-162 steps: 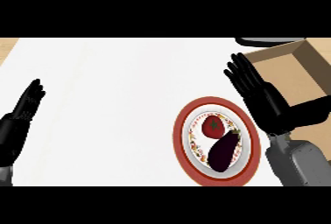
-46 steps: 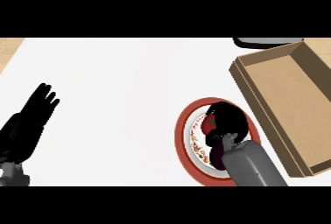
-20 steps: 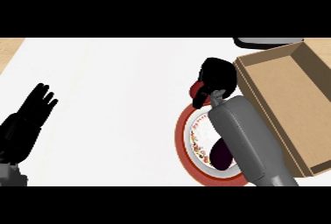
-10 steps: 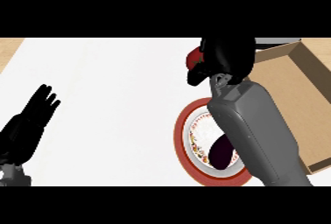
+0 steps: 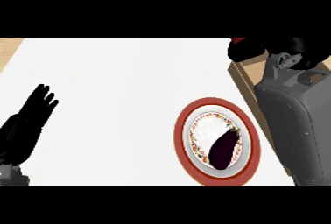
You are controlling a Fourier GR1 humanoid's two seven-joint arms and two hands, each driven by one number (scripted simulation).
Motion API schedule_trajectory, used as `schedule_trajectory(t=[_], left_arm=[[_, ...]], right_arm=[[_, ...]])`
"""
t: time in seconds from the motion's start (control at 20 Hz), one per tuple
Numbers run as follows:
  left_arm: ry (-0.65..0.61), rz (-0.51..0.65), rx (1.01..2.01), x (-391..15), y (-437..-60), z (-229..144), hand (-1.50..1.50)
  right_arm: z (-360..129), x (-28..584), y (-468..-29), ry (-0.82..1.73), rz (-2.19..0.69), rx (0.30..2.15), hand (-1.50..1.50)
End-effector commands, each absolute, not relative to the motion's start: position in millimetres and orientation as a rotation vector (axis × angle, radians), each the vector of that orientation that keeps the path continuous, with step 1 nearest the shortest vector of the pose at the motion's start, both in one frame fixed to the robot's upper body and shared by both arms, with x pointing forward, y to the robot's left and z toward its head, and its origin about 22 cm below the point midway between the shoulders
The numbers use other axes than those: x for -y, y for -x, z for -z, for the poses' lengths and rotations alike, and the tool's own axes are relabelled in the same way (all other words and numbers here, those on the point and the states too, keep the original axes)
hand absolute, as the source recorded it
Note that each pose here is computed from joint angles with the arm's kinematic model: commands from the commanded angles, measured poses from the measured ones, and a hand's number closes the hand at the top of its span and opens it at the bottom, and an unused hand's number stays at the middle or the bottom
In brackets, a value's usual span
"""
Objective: Pick the tomato from the plate and place it in the cardboard box
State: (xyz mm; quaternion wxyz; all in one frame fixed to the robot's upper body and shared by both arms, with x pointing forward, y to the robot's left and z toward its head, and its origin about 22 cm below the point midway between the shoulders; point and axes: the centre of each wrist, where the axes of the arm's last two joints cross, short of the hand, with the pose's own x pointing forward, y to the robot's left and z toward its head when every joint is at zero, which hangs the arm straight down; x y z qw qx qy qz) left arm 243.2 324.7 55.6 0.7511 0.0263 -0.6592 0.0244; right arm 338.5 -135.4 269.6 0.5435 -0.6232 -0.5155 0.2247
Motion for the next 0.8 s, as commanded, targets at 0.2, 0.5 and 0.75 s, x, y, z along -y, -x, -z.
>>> schedule_trajectory(t=[0.2, 0.5, 0.75], left_arm=[[-0.026, -0.043, 1.455, -317, -241, -54, 0.0], [-0.047, -0.051, 1.446, -326, -251, -69, 0.0], [-0.053, -0.043, 1.451, -312, -243, -64, 0.0]], right_arm=[[-277, 206, -348, 1.524, -0.522, 1.049, 1.5], [-253, 234, -373, 1.54, -0.523, 1.108, 1.5], [-215, 264, -371, 1.486, -0.52, 1.092, 1.5]])
